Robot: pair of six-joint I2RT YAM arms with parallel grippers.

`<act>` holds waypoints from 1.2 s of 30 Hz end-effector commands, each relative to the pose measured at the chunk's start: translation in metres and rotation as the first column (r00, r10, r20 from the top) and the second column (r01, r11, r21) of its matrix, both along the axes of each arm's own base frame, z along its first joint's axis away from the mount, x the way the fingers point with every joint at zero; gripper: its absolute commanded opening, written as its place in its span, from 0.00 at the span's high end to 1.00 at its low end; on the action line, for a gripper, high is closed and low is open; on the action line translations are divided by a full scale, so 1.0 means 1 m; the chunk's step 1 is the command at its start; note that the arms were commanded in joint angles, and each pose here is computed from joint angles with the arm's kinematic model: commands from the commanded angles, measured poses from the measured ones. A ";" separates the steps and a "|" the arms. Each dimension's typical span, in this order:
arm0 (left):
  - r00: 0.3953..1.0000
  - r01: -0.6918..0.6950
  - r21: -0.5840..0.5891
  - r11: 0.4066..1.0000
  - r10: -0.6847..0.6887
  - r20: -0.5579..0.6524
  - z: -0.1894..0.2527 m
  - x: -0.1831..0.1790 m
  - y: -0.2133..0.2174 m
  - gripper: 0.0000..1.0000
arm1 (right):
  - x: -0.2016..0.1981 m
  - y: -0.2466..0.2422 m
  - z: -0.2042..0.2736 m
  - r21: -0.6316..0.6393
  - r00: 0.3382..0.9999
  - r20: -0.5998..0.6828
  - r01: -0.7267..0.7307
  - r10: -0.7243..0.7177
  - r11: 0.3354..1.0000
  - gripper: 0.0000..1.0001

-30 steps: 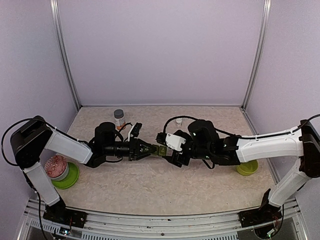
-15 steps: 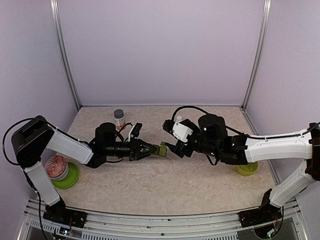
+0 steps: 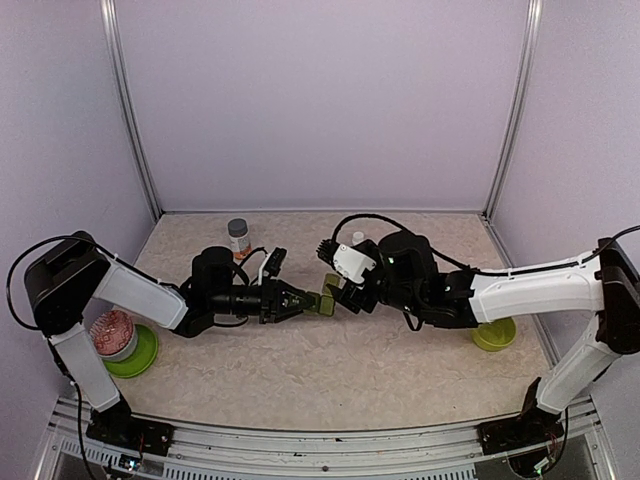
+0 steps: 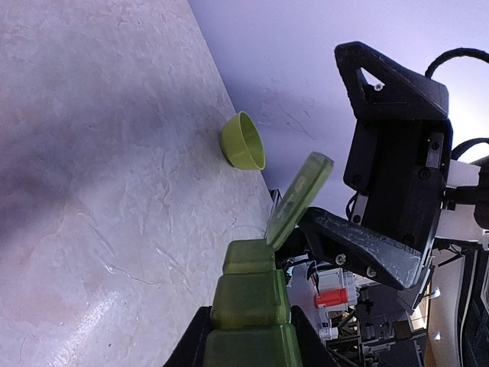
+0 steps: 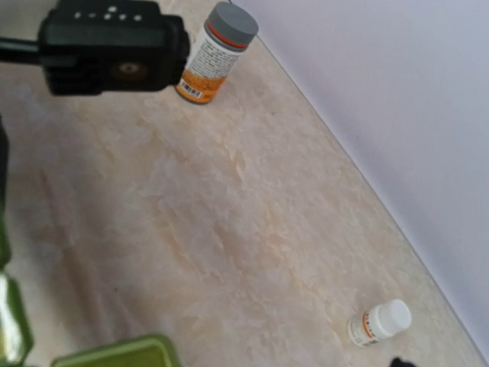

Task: Sort the pills into containers
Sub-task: Open the lid of the pill container.

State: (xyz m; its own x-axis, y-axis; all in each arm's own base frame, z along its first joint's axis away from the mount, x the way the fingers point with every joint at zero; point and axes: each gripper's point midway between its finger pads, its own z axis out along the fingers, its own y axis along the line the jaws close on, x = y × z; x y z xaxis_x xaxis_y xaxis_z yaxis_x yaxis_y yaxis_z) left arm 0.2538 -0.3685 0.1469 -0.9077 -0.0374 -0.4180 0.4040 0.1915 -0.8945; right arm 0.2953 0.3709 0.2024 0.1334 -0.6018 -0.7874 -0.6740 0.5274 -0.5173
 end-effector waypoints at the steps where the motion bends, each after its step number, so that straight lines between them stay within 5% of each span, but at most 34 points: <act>1: 0.999 0.040 -0.014 0.999 -0.040 0.036 0.002 -0.007 -0.004 0.83 | 0.015 0.001 0.006 0.012 0.998 0.004 0.059 -0.060 0.998 0.19; 27: 0.994 0.075 -0.007 0.997 -0.074 0.078 0.012 -0.008 -0.012 0.83 | 0.009 0.009 -0.047 -0.132 0.984 -0.168 -0.080 0.058 0.988 0.19; 36: 0.997 0.056 0.011 0.998 -0.057 0.060 0.004 -0.005 -0.012 0.83 | 0.028 -0.005 -0.019 -0.068 0.993 -0.110 0.033 -0.040 0.997 0.17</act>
